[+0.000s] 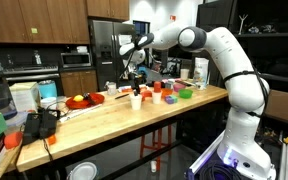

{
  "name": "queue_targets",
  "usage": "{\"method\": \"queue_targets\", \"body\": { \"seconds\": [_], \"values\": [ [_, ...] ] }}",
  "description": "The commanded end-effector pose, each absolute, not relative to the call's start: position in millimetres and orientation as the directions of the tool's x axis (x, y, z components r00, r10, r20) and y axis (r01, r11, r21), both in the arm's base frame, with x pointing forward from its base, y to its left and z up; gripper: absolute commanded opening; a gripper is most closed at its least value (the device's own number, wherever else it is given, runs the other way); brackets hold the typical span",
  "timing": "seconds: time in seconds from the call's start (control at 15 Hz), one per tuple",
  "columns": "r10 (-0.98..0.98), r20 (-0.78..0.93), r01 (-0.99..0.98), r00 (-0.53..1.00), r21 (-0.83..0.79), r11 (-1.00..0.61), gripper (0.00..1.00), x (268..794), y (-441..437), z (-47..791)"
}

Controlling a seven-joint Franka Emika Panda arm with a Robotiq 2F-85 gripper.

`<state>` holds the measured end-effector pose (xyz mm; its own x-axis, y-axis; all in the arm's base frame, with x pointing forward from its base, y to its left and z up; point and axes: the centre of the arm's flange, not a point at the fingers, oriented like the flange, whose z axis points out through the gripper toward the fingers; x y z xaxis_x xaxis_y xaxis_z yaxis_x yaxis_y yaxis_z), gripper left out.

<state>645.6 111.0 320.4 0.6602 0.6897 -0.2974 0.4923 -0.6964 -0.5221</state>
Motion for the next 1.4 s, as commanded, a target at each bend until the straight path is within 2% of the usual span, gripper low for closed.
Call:
{"method": "queue_targets", "body": {
  "seconds": [0.0,0.47,0.53,0.73,0.87,0.93,1.07,1.33],
  "values": [
    [0.655,-0.327,0.444,0.681,-0.527,-0.725,0.57,645.4,105.6,336.7],
    [0.606,-0.376,0.390,0.701,-0.509,-0.767,0.04,642.8,97.7,354.4],
    [0.601,-0.383,0.384,0.701,-0.507,-0.771,0.00,642.1,97.4,355.5],
    [0.595,-0.393,0.374,0.701,-0.508,-0.776,0.00,643.6,95.2,359.3],
    [0.595,-0.395,0.374,0.700,-0.507,-0.777,0.00,643.6,95.2,361.7],
    [0.594,-0.396,0.377,0.701,-0.501,-0.779,0.22,642.6,94.8,364.6],
    [0.584,-0.409,0.378,0.701,-0.481,-0.791,0.32,639.3,92.8,374.5],
    [0.535,-0.454,0.354,0.712,-0.426,-0.833,0.58,627.8,84.4,412.3]
  ]
}}
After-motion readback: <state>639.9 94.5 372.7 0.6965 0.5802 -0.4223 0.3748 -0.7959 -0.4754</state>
